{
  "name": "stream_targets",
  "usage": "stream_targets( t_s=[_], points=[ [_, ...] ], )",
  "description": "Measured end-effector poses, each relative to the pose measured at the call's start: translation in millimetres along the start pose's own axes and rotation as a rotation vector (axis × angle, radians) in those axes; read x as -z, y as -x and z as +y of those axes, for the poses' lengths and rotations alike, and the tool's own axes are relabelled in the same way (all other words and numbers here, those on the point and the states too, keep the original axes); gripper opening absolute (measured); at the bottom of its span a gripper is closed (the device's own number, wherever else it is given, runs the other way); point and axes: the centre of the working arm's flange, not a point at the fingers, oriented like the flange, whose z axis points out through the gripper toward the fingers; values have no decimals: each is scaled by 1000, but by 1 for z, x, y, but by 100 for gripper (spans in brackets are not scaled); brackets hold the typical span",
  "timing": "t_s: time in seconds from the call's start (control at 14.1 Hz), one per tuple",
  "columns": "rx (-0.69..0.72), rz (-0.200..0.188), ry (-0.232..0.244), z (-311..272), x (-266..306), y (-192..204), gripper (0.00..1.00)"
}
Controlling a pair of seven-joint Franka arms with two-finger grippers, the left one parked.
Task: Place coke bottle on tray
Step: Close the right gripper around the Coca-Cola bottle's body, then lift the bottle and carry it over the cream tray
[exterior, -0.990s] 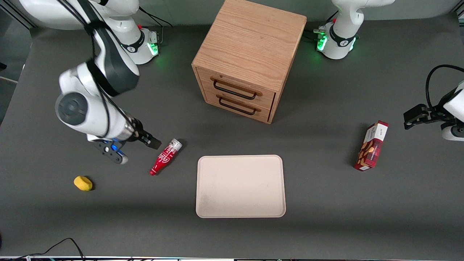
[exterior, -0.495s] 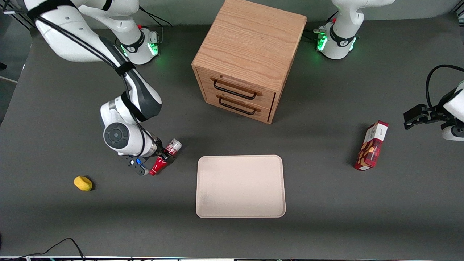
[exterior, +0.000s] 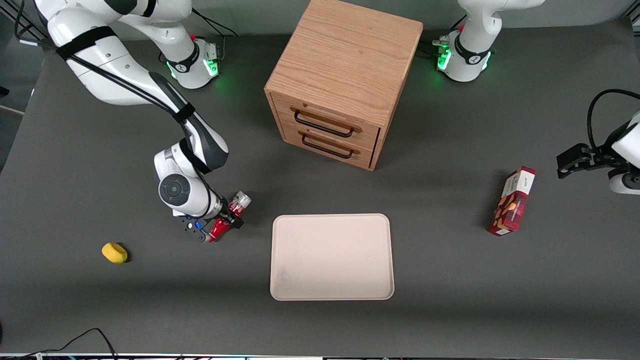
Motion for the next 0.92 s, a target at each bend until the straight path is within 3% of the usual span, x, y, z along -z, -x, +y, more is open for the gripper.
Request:
stream_targets(
  t_s=[0.14,0.21,0.35,0.49,0.92],
  points=[
    [-3,-4,4,1,-6,-1,96],
    [-5,-3,2,2,-7,-2,85],
    [-6,1,-10,1,-8,-3,80],
    [-5,2,-16,-1,-10,-3,58],
    [2,22,-39,-8,4,-9,56]
  ],
)
